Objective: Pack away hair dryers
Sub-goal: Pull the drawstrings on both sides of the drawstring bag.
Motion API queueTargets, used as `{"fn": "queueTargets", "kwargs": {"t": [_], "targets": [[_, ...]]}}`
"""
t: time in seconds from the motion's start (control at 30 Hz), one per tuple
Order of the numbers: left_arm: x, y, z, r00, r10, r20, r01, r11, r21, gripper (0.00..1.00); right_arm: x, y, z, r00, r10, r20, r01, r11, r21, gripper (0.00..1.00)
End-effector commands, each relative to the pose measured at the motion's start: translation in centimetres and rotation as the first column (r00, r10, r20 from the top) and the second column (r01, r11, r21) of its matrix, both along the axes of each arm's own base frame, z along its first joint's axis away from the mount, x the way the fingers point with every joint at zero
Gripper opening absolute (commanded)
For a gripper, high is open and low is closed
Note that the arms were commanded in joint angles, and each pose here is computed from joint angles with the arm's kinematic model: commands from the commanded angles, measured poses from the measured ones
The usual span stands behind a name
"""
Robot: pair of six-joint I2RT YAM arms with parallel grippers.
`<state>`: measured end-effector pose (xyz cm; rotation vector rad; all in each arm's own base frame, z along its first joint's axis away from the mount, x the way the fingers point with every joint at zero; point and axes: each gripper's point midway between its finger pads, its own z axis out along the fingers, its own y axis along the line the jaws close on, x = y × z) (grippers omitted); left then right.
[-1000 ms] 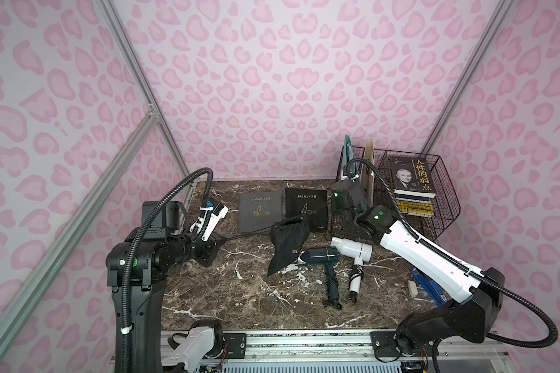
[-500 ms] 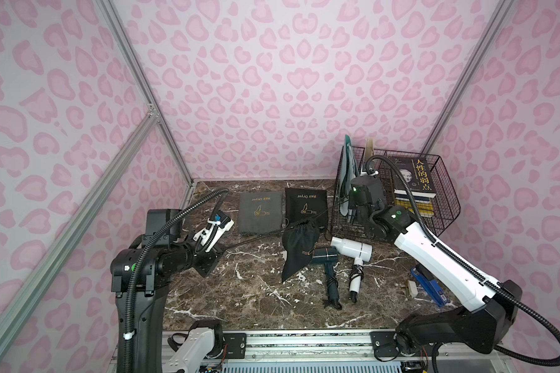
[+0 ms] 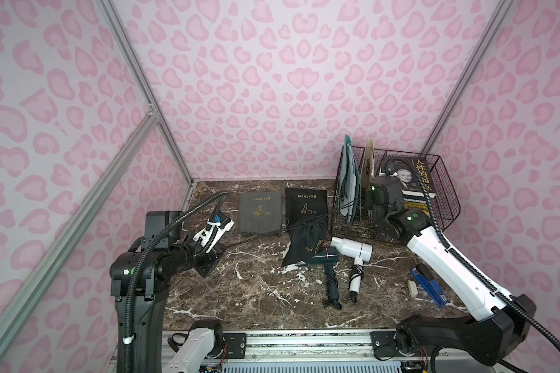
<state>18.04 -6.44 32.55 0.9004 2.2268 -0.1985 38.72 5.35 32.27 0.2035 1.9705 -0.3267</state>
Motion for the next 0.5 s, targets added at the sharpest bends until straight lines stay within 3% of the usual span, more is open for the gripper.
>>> {"fn": "queueTargets", "kwargs": {"t": [0.0, 0.47], "targets": [[-0.3, 1.6, -0.8, 0.998, 0.056, -0.017, -0.054, 0.995, 0.079, 0.02, -0.1, -2.4, 1.2, 0.993, -0.105, 0.053, 0.107, 0.994, -0.038, 0.00], [0.0, 1.6, -0.1, 0.997, 0.076, 0.010, -0.076, 0.995, 0.065, 0.02, -0.3, -3.7, 2.4, 0.991, -0.115, 0.070, 0.117, 0.993, -0.030, 0.00]]}}
